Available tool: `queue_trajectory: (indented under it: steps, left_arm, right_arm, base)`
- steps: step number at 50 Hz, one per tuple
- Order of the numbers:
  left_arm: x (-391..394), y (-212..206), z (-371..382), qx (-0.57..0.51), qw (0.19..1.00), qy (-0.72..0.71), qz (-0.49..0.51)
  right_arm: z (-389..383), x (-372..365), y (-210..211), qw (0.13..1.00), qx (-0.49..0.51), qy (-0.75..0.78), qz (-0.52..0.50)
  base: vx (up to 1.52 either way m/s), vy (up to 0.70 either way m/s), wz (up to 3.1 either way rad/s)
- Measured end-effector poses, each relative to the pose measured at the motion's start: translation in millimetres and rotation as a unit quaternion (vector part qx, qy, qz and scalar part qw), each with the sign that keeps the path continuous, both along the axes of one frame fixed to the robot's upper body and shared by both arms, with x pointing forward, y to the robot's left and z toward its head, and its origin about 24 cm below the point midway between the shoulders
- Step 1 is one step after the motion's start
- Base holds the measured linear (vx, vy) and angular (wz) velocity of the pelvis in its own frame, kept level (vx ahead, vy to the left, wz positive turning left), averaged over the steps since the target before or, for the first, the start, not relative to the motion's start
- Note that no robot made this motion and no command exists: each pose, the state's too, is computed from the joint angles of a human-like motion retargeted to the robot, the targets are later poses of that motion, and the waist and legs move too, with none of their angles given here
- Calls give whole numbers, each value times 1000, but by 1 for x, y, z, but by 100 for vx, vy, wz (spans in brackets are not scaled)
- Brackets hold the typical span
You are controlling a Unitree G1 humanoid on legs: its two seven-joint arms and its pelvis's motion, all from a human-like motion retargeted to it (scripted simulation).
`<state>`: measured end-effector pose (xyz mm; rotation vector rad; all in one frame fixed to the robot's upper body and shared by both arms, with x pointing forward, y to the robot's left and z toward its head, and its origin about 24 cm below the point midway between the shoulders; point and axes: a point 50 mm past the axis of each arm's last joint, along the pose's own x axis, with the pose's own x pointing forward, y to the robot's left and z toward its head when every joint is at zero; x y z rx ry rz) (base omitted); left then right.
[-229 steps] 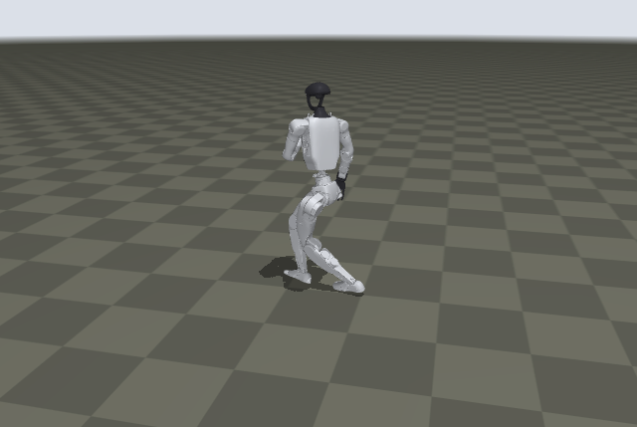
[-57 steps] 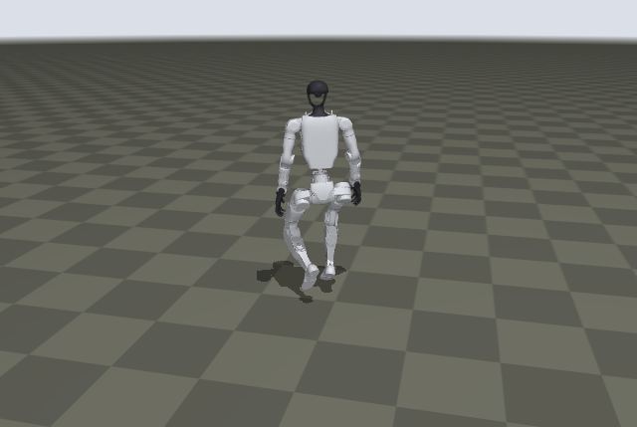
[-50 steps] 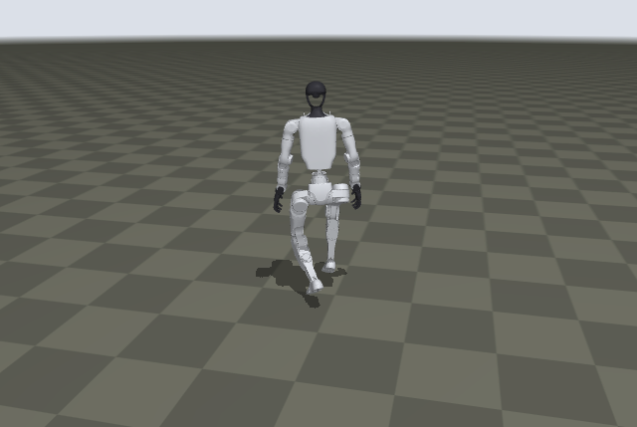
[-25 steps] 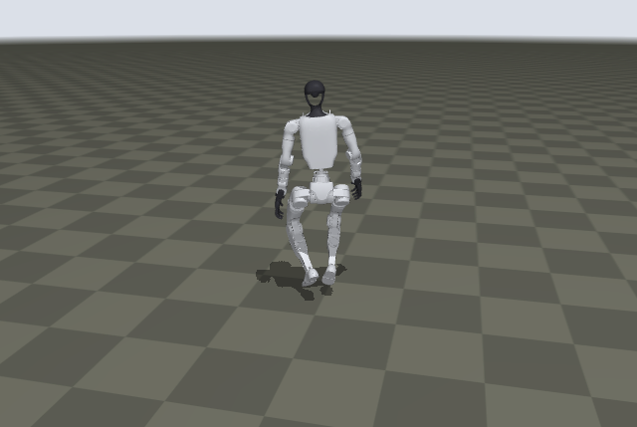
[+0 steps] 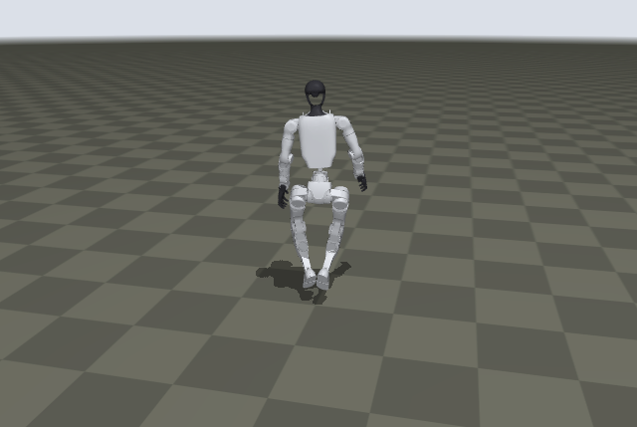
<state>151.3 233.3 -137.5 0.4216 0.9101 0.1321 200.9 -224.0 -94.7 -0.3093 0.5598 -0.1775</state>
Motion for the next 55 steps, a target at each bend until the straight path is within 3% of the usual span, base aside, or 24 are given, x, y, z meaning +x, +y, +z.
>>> queue_trajectory:
  steps: [7,15,22,30,35,55]
  left_arm:
    - [-29,-2,-14,-35,997,66,9]
    - [-49,9,-19,-42,992,117,31]
    - [-59,12,-21,-63,989,126,37]
    - [-66,-13,-25,-122,983,131,-31]
    - [-64,-21,-25,-140,978,139,-68]
    - [-27,7,-10,-50,987,97,-120]
  right_arm:
    - [67,71,-15,985,-17,-165,-51]
    - [136,124,-4,949,-7,-307,-68]
    - [107,112,6,965,20,-251,-80]
    - [12,34,14,992,75,-47,-85]
    - [-9,5,11,989,88,-2,-118]
    - [81,70,-40,935,50,-249,-249]
  base:
    - [-5,-2,-63]
    - [4,-7,-41]
    - [13,-6,13]
    - [19,-1,15]
    - [12,-6,11]
    - [-1,-6,10]
